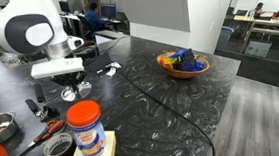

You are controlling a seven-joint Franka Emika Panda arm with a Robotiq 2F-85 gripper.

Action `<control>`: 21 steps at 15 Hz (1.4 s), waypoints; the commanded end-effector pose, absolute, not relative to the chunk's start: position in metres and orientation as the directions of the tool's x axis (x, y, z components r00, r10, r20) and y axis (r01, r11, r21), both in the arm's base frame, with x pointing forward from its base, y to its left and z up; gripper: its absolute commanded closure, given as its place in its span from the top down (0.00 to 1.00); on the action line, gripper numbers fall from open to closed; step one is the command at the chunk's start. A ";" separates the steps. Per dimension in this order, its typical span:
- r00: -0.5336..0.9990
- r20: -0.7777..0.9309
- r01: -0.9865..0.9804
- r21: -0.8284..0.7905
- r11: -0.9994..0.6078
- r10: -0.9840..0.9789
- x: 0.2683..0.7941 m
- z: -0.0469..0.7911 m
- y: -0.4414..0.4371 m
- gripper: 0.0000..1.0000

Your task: Uncover the silver pot on the table and out the lid on the left of the table

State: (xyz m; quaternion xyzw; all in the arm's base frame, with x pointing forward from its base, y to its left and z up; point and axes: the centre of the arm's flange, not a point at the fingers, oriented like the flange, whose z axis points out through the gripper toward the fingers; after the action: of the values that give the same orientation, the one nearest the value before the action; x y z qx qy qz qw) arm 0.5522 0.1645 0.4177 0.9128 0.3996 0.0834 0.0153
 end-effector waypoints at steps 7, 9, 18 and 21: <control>0.736 0.101 0.675 -0.032 -0.737 0.670 0.582 0.347 0.129 0.01; 0.750 0.087 0.661 -0.049 -0.749 0.656 0.583 0.334 0.122 0.01; 0.768 0.091 0.638 -0.031 -0.769 0.633 0.570 0.341 0.120 0.66; 0.760 0.085 0.649 -0.032 -0.760 0.645 0.576 0.344 0.127 0.62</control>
State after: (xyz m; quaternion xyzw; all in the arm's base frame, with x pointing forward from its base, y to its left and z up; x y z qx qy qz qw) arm 0.5758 0.1269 0.3442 0.9375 0.3451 0.0346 -0.0297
